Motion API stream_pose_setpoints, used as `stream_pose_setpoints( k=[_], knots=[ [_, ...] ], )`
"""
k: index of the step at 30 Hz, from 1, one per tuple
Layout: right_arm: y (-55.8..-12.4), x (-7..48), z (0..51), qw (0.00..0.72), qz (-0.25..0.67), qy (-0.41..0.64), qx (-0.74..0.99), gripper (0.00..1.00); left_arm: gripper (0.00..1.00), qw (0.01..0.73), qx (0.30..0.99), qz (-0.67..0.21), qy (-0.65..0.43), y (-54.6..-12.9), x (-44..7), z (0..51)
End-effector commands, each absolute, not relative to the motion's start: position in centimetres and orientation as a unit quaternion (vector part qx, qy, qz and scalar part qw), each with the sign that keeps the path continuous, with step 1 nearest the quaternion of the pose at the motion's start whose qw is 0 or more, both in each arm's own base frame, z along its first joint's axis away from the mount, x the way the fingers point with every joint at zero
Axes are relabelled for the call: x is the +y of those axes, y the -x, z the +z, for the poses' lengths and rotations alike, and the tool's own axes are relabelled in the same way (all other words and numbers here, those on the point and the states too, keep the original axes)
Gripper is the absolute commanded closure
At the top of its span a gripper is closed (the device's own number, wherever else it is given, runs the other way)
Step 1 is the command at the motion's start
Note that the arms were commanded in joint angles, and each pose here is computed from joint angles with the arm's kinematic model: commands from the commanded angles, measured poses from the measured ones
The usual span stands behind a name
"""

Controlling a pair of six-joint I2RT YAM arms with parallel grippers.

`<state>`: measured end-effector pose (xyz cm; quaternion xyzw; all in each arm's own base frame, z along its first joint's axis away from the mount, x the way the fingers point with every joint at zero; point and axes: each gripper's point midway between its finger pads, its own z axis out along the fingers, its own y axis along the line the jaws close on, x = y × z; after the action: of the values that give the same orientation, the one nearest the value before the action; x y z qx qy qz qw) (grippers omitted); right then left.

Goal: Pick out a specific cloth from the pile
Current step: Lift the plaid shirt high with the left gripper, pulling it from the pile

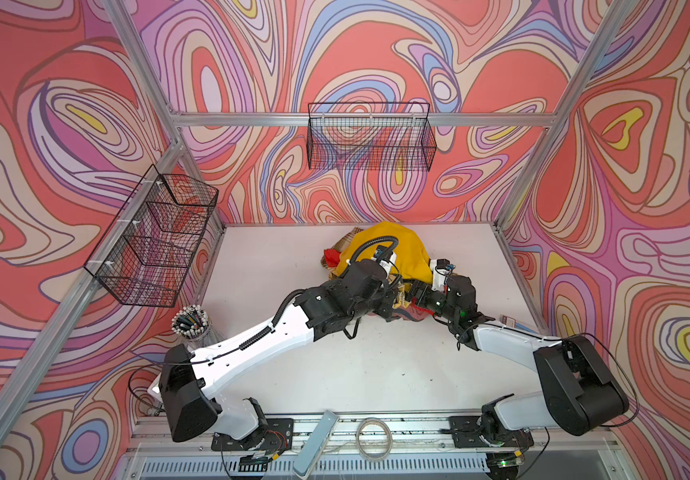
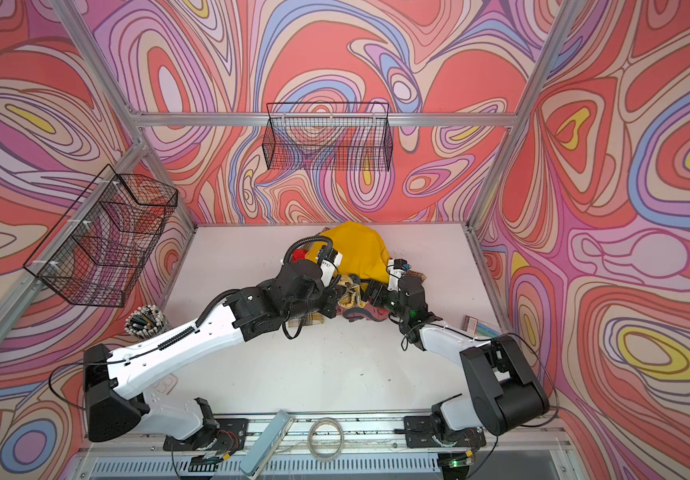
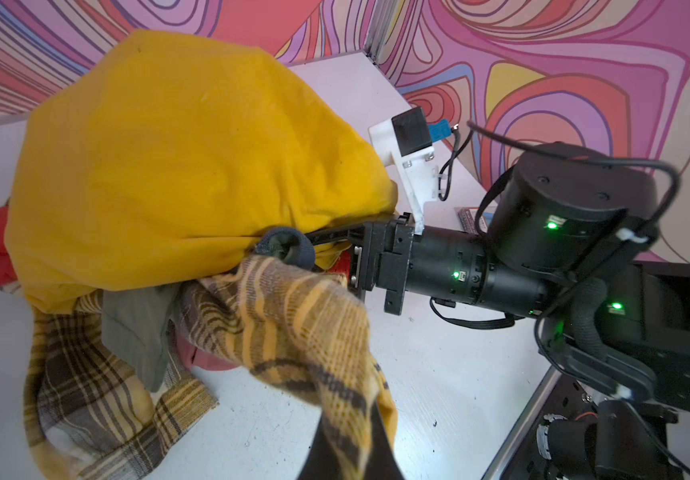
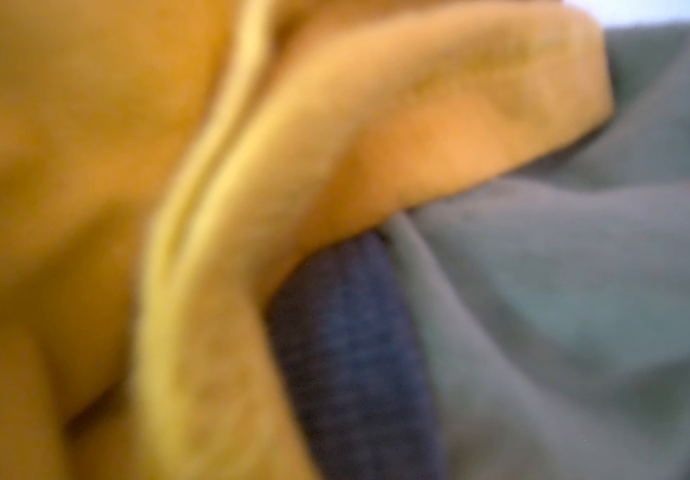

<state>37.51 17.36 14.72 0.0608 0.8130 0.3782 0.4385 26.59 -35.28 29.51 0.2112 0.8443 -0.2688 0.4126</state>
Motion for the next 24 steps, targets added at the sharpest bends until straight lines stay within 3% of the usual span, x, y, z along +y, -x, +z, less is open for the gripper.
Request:
stream_pose_setpoints(
  k=[1, 16, 24],
  knots=[
    [-37.7, 15.9, 12.8, 0.418, 0.34, -0.079, 0.839, 0.02, 1.0, 0.471, 0.792, -0.311, -0.235, -25.3, -35.8, 37.1],
    [-38.0, 13.6, 9.8, 0.403, 0.272, -0.094, 0.869, 0.02, 1.0, 0.515, 0.769, -0.234, -0.297, -26.9, -35.4, 43.8],
    [-38.6, 12.8, 8.9, 0.402, 0.26, -0.111, 0.871, 0.02, 1.0, 0.558, 0.76, -0.201, -0.265, -30.4, -31.7, 48.7]
  ],
)
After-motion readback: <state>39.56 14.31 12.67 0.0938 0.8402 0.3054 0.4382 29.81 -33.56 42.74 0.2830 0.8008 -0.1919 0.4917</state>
